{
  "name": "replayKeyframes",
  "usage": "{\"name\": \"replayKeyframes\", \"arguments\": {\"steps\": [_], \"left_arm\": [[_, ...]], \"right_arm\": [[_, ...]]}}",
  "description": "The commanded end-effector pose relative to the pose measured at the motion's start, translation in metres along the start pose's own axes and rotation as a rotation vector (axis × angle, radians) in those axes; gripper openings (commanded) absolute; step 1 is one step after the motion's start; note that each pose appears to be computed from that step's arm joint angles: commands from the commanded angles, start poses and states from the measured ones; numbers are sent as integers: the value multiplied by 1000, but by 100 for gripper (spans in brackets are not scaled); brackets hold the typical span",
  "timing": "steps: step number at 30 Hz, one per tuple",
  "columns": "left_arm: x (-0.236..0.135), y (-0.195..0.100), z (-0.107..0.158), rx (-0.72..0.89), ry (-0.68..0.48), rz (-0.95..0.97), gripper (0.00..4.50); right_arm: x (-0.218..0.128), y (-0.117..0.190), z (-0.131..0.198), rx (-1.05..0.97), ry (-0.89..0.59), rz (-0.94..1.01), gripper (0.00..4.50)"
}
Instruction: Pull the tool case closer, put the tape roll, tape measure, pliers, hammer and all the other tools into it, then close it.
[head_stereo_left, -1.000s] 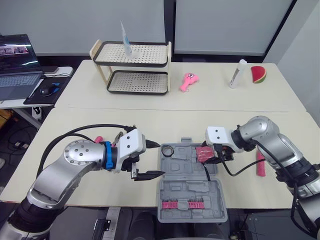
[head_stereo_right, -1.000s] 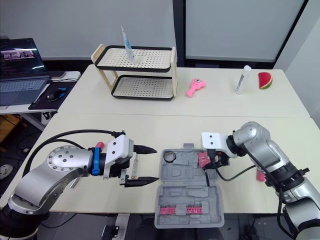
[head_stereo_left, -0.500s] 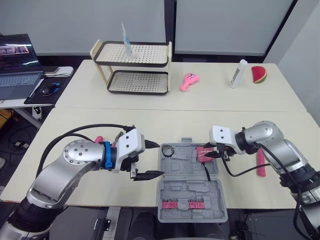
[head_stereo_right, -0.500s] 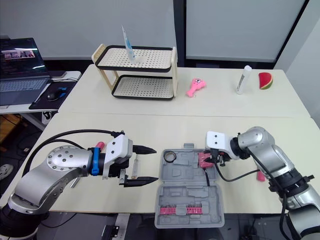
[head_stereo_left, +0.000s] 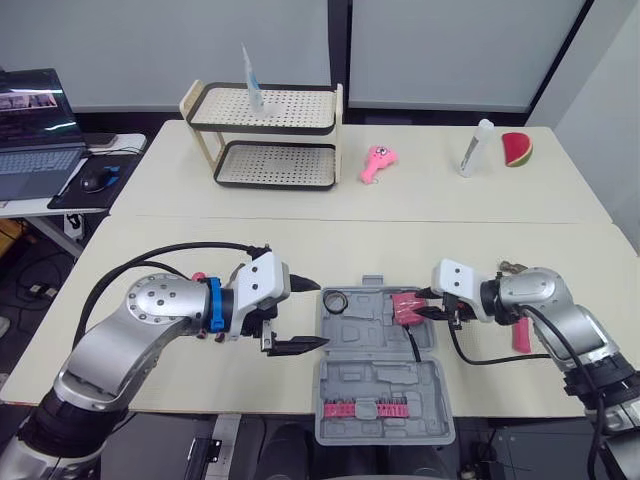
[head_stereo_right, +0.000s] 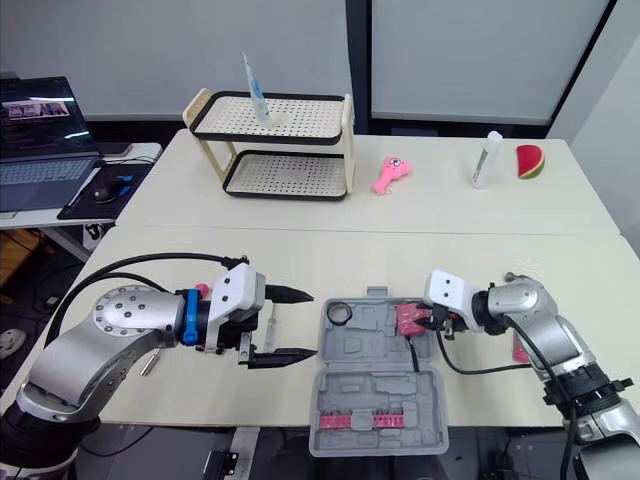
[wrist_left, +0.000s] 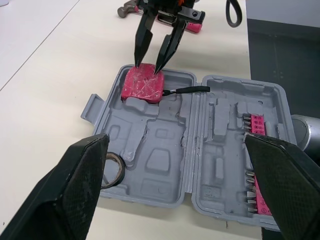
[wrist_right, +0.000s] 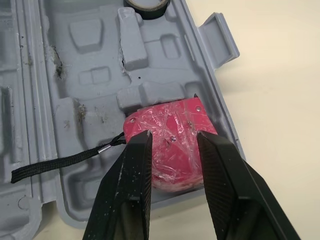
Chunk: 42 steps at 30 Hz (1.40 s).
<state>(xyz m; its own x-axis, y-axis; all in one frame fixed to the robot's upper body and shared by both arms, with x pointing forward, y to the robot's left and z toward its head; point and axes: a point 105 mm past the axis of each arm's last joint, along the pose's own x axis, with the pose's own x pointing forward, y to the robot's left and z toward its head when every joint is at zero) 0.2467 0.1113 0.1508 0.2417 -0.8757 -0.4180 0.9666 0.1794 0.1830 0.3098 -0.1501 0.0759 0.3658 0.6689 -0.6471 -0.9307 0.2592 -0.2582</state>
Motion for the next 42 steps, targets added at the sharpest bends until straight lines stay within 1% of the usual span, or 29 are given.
{"name": "replayKeyframes", "arguments": {"steps": [1,10,17,23,26,29,32,35,38,42], "left_arm": [[-1,-1,9,33,-21,-7,450],[-1,-2,9,35,-21,-7,450],[-2,-2,10,36,-21,-7,450],[-2,-2,10,35,-21,-6,450],[-3,-2,10,36,-20,-4,450],[-3,-1,11,36,-22,-1,450],[-3,0,12,37,-24,2,450],[-3,1,13,39,-27,5,450],[-2,2,14,40,-31,7,450],[-2,2,13,40,-32,6,450]], "right_arm": [[0,-4,-4,0,32,2,139],[10,0,-20,52,103,47,139],[20,3,-28,111,101,46,139],[18,2,-39,119,91,39,139],[18,1,-33,76,35,32,139],[15,0,-19,16,-49,13,139],[10,-7,-2,-28,-133,-38,139],[3,-10,10,-53,-179,-55,139],[-5,-11,17,-26,-194,-67,139],[-11,-15,11,26,-156,-95,139]]}}
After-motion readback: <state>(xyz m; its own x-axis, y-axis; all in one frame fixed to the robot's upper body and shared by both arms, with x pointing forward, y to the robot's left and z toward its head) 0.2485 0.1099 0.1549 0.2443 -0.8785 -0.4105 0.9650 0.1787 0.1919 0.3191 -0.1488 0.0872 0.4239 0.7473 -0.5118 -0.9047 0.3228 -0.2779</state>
